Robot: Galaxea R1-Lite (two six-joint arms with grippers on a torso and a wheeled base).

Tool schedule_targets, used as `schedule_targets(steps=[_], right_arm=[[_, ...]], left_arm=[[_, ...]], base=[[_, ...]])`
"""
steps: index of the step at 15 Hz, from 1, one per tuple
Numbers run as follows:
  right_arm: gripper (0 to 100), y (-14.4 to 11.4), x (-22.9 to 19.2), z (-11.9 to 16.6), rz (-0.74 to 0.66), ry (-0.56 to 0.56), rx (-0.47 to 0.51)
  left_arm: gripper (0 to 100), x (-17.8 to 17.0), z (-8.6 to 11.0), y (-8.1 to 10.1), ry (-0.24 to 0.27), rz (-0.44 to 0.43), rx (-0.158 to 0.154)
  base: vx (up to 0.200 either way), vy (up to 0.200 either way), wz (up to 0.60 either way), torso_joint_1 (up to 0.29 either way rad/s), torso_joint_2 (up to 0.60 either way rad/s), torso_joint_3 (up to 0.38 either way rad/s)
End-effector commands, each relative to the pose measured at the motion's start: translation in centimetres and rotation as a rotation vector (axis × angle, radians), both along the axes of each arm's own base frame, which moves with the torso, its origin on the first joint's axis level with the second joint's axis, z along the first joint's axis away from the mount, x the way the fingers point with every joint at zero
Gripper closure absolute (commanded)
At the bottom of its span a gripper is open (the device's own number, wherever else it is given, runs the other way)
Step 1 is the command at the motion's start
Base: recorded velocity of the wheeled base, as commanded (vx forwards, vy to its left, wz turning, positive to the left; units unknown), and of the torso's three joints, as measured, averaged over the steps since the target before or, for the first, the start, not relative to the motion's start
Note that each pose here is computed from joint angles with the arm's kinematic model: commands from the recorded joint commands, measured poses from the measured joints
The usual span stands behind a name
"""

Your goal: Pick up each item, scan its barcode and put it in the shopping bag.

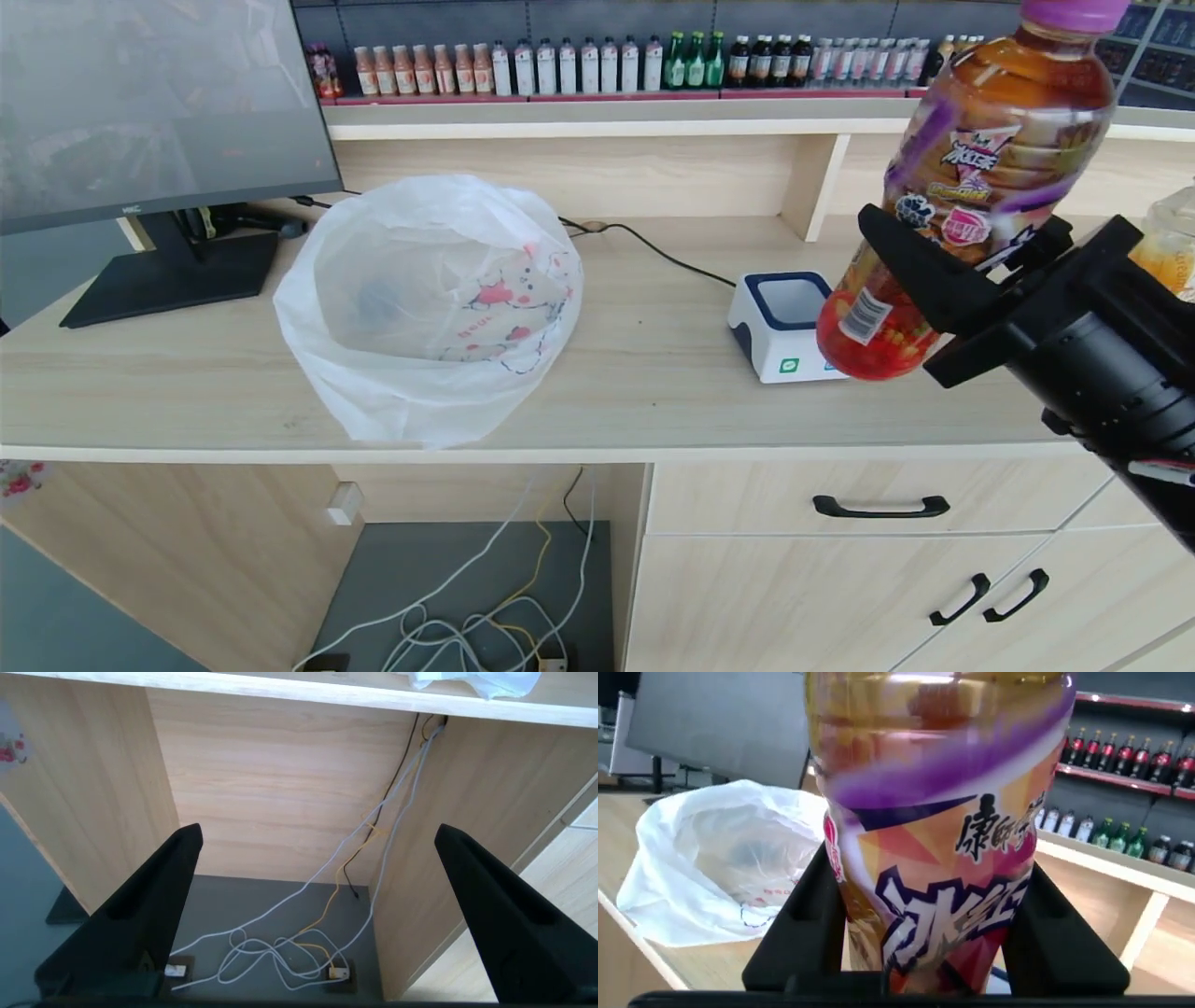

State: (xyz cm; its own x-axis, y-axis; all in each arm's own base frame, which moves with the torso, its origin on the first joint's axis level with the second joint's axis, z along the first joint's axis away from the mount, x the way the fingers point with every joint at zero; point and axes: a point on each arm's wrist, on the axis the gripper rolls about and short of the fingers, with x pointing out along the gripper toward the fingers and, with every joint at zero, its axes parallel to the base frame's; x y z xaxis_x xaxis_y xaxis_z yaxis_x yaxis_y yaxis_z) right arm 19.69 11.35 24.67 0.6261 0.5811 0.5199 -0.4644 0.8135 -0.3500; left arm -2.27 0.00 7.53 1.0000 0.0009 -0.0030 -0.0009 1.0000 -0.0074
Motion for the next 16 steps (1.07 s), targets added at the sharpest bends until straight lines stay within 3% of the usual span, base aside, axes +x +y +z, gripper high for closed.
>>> schedule_targets(steps=[1,3,5,9,12,16], right_arm=[[100,-0.7,2.2,-0.2,-0.043,-0.035,-0.073],[100,-0.7,3.2,1.2,-0.022,-0.149,-0.203],[100,-1.0,3.8,2.3,-0.111,-0.272,-0.283],[100,0.4,5.0,1.9,-0.100,-0.469,-0.466],[100,1.6,7.5,2.9,-0.030,-0.596,-0.493],[100,1.6,9.5,1.4,-0.026,-0.646,-0.547]], left_arm=[[0,0.0,0.0,0.0,0.000,0.001,0.000],[0,0.0,0.0,0.0,0.000,0.001,0.000],[0,0.0,0.0,0.0,0.000,0.001,0.000],[0,0.0,0.0,0.0,0.000,0.001,0.000],[0,0.0,0.0,0.0,0.000,0.001,0.000],[0,0.0,0.0,0.0,0.000,0.001,0.000]], base=[[0.000,0.000,0.00,0.000,0.00,0.000],[0.000,0.000,0.00,0.000,0.00,0.000],[0.000,0.000,0.00,0.000,0.00,0.000],[0.000,0.000,0.00,0.000,0.00,0.000],[0.000,0.000,0.00,0.000,0.00,0.000],[0.000,0.000,0.00,0.000,0.00,0.000]])
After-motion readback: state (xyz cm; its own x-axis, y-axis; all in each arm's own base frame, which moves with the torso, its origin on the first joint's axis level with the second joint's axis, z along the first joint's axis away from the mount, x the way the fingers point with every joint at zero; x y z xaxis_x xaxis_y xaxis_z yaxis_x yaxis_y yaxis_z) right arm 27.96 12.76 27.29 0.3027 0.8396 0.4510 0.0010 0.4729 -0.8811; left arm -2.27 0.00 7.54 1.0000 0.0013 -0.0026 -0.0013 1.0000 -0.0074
